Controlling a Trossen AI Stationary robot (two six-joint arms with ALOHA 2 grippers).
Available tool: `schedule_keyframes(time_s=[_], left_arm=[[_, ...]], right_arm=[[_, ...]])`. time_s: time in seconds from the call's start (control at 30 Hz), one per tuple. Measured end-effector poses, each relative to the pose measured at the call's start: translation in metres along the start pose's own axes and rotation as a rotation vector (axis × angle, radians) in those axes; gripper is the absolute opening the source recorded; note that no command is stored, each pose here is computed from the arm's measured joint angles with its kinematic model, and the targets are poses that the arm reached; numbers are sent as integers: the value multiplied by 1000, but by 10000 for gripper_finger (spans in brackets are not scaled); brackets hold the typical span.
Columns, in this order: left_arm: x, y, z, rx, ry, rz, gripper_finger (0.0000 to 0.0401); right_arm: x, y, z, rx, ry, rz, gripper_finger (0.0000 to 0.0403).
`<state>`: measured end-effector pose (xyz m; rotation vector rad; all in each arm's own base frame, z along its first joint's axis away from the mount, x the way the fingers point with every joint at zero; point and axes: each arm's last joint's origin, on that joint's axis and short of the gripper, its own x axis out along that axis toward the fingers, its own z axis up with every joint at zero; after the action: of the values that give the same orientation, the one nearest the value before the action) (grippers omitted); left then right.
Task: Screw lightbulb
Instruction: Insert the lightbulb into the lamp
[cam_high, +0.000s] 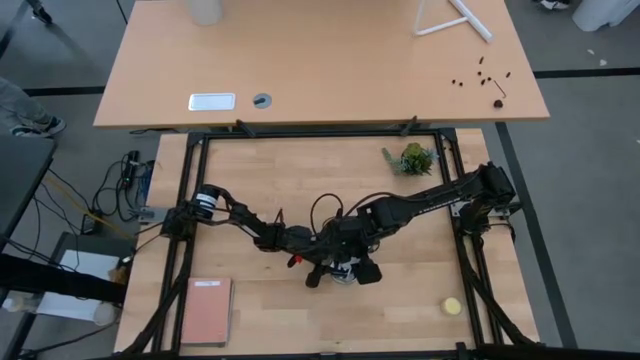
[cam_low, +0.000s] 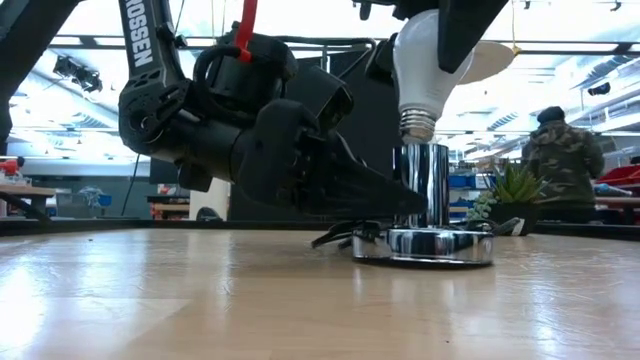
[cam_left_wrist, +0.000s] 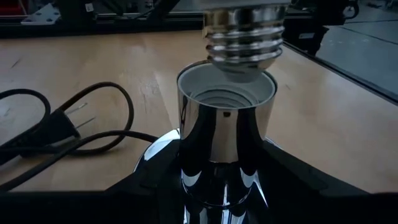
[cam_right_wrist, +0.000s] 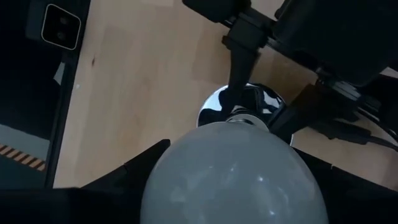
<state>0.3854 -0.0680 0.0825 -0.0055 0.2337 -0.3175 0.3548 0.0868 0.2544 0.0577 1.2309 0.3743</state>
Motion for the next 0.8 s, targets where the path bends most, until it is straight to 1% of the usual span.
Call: schedule_keyframes(time_s=[0.27, 0.5, 0.57, 0.67, 0.8], left_arm=[[0, -1, 1, 1, -7, -22, 190], [0, -1, 1, 0, -8, -32, 190], [0, -1, 1, 0, -8, -33, 190], [0, -2, -1, 0, 2, -48, 190], [0, -2, -1, -1, 4, -48, 190]], right_arm=[[0, 0, 3, -18, -30, -5, 273], [1, -1, 2, -13, -24, -6, 273], [8, -1, 2, -6, -1, 0, 273], [25, -4, 1, 12, 58, 42, 272], [28, -6, 2, 17, 61, 59, 273]])
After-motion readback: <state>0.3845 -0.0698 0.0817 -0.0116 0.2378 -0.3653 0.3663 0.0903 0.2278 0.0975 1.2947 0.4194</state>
